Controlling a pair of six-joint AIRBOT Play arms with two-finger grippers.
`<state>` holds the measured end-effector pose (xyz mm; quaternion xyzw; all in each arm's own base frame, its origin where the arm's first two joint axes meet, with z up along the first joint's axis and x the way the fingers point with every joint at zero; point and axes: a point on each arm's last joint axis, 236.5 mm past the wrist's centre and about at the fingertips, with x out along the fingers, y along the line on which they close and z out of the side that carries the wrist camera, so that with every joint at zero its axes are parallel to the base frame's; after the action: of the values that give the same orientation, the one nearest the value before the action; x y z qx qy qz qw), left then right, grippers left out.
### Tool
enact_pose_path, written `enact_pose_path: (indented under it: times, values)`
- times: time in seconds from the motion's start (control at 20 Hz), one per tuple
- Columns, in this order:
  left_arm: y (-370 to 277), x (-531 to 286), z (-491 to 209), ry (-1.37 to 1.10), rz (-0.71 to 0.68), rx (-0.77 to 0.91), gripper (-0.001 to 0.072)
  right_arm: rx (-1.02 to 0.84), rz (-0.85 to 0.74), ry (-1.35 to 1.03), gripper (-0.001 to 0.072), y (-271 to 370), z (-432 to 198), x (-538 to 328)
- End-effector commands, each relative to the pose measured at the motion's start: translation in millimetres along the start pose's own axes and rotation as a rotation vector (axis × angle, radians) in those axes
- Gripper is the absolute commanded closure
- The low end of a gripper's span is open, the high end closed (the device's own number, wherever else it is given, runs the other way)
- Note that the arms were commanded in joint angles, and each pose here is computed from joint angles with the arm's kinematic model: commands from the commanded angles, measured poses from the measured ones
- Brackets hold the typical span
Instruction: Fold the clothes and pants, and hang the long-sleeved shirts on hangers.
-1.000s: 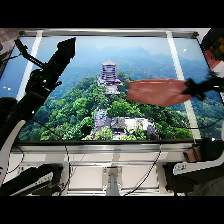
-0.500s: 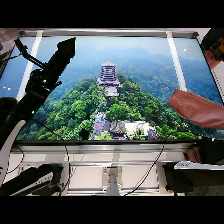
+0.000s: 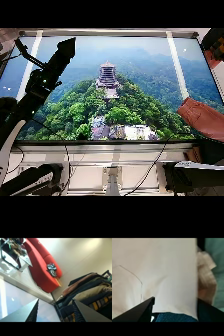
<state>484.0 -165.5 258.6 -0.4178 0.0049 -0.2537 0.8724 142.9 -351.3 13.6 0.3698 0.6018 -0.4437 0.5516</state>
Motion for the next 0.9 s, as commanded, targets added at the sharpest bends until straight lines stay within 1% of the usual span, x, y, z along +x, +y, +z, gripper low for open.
enact_pose_path:
  times: [0.0,0.05,0.15,0.2,0.25,0.3,0.35,0.4,0.45,0.55,0.6,0.75,0.85]
  values:
    - [0,0,0,0.0,0.0,0.001,0.0221,0.043,0.026,-0.085,0.0143,0,19,-37]
    - [0,0,0,0.0,0.0,0.001,0.0221,0.046,0.093,-0.144,0.0143,14,30,-58]
    - [0,0,0,0.0,-0.001,0.001,0.0221,0.025,0.326,-0.242,0.0152,67,45,-106]
    - [-1,0,0,-0.001,-0.004,0.001,0.0221,-0.012,0.459,-0.274,0.0216,100,45,-131]
    - [-1,0,1,-0.002,-0.003,0.001,0.0226,-0.065,0.601,-0.294,0.0315,139,39,-159]
    - [0,-1,4,-0.007,-0.001,0.003,0.0263,-0.136,0.732,-0.295,0.0401,178,26,-185]
    - [1,-2,8,-0.015,0.001,0.007,0.0303,-0.238,0.838,-0.288,0.0515,213,6,-206]
    - [1,-4,15,-0.028,0.002,0.011,0.0357,-0.357,0.938,-0.27,0.066,248,-21,-227]
    - [-1,-7,22,-0.042,0.001,0.016,0.0432,-0.458,1.011,-0.241,0.0701,278,-50,-241]
    - [-6,-14,40,-0.075,-0.004,0.053,0.065,-0.654,1.09,-0.179,0.0701,331,-113,-258]
    - [-10,-18,50,-0.096,-0.006,0.093,0.0688,-0.756,1.097,-0.15,0.0703,351,-147,-260]
    - [-26,-33,79,-0.157,-0.017,0.14,0.0689,-1.033,1.111,-0.034,0.0703,399,-257,-260]
    - [-33,-42,90,-0.178,0.005,0.149,0.0689,-1.165,1.113,0.04,0.0703,418,-321,-256]
